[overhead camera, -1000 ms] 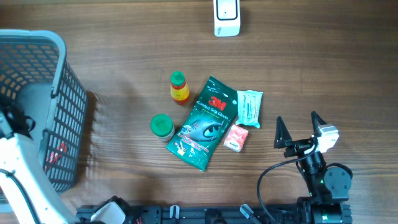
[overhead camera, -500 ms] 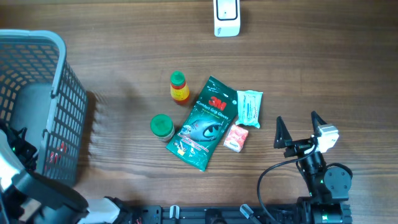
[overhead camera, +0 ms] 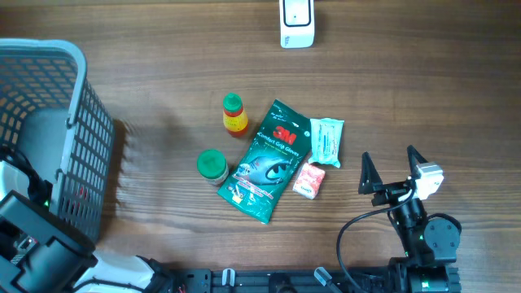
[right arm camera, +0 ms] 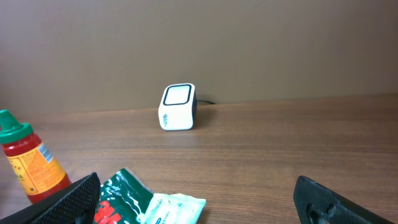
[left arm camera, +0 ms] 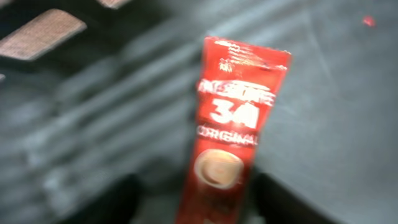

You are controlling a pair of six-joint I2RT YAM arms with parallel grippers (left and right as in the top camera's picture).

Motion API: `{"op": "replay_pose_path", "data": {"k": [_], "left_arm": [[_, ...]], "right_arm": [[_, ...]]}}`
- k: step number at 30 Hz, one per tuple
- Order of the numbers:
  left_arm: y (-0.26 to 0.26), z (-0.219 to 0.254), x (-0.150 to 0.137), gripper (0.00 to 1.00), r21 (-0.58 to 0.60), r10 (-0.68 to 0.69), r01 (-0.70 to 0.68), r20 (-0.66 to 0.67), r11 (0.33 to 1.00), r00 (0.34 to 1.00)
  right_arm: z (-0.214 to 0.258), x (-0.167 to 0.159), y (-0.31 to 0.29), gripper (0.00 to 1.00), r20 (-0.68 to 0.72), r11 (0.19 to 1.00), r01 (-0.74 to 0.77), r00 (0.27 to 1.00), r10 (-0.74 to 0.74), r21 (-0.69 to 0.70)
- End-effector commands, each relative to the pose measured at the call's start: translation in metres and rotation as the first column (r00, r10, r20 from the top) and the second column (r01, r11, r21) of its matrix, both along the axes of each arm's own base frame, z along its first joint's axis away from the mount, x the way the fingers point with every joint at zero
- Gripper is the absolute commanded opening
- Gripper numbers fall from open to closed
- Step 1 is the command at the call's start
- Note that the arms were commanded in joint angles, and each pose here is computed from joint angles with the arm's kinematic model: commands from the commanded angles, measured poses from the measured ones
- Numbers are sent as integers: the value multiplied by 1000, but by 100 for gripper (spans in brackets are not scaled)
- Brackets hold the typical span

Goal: Scan the item barcode
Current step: 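Reach the left gripper back into the basket toward the Nescafe stick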

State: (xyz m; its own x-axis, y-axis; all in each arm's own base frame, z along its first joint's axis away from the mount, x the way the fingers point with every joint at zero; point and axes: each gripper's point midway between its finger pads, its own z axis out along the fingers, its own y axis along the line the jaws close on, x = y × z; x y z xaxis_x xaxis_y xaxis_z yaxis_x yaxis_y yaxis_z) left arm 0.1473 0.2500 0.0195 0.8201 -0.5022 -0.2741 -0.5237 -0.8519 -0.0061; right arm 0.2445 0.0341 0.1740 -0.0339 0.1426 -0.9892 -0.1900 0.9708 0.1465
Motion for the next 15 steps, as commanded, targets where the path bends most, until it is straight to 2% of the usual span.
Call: {"op": "replay_pose_path", "data": {"k": [1,2,5,7,8,9,11,13,15], "left_arm": [[-45,-41,-28,17,-181,5,-21,-86,983,996],[-45,-41,-28,4,-184,5,-21,-88,983,996],[-38,-38,-22,4,-163,-3,-8,-68,987,998],[-18,-23,-2,4,-137,-103,101,-4,985,995],[-4,-8,20,4,-112,-192,199,75,974,979],[10,16,50,4,-64,-300,316,185,947,936],[25,66,97,4,61,-440,450,358,891,823],[29,127,132,4,204,-515,482,492,852,702],[24,186,152,4,333,-577,479,574,812,581]], "right_arm": [[2,0,-1,100,8,1000,5,1000,-5,13],[2,0,-1,100,8,1000,5,1000,-5,13],[2,0,-1,100,8,1000,5,1000,-5,13],[2,0,-1,100,8,1000,5,1000,-5,14],[2,0,-1,100,8,1000,4,1000,-4,13],[2,0,-1,100,8,1000,4,1000,-4,13],[2,0,-1,100,8,1000,5,1000,-5,13],[2,0,-1,100,8,1000,5,1000,-5,13],[2,0,-1,100,8,1000,4,1000,-4,13]]}}
